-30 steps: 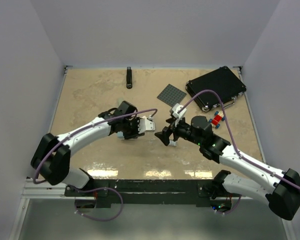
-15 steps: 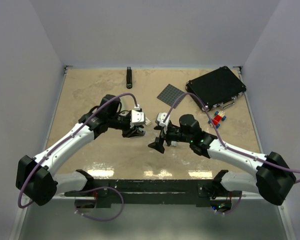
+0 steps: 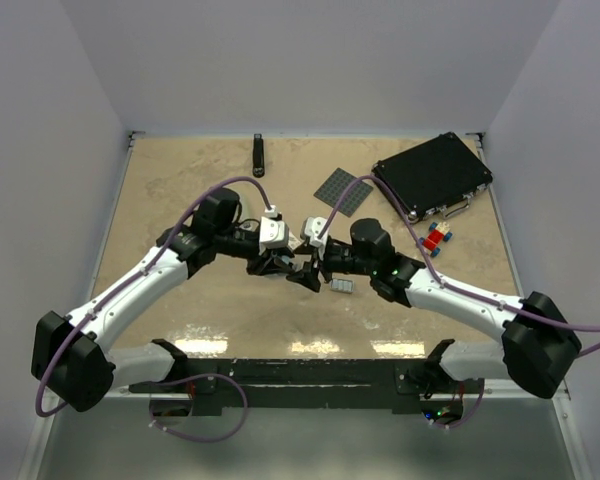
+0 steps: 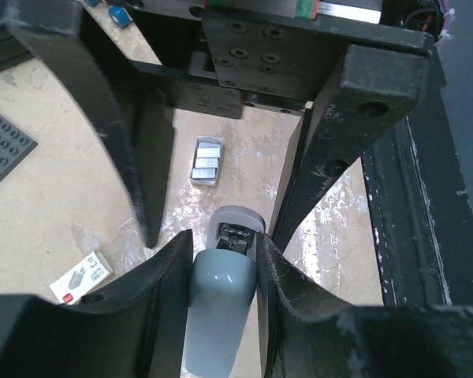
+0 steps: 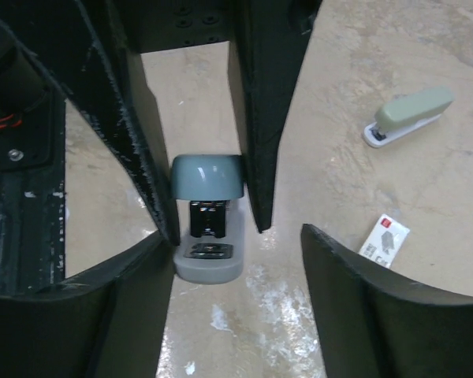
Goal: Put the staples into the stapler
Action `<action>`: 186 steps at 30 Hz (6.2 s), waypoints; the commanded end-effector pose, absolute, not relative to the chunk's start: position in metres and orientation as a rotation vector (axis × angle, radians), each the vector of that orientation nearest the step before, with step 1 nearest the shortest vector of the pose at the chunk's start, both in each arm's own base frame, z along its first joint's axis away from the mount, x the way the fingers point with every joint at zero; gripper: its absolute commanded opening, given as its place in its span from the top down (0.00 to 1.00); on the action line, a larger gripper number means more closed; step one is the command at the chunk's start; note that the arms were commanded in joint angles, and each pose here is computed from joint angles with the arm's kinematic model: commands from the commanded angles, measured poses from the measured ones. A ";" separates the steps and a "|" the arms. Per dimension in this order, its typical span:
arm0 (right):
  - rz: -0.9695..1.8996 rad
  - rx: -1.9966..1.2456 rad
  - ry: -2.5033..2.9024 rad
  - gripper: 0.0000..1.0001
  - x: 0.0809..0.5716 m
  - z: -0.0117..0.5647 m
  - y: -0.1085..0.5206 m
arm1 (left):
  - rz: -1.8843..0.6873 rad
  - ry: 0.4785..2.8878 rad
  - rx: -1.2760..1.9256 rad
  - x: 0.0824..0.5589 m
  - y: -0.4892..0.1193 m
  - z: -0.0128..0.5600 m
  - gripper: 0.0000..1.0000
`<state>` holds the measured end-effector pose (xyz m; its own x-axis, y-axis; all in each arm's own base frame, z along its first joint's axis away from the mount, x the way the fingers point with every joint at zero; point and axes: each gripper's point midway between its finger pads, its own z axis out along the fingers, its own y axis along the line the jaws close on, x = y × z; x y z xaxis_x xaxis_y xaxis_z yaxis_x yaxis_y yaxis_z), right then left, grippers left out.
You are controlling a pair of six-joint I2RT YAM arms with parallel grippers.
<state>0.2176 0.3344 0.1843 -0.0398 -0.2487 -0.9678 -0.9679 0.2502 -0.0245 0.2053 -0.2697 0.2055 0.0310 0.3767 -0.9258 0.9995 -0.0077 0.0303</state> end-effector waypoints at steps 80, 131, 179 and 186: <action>1.005 -0.873 1.319 1.00 0.223 0.237 0.315 | -0.801 1.531 0.821 0.241 -0.210 0.292 0.14; 1.006 -0.868 1.440 0.52 0.214 0.210 0.304 | -0.759 1.512 1.758 0.231 -0.242 0.185 1.00; 0.439 0.313 1.781 0.01 0.249 0.177 0.122 | 0.108 1.720 2.435 0.206 -0.242 0.028 0.62; 0.441 0.276 1.784 0.01 0.248 0.180 0.125 | 0.122 1.710 2.377 0.213 -0.251 0.037 0.43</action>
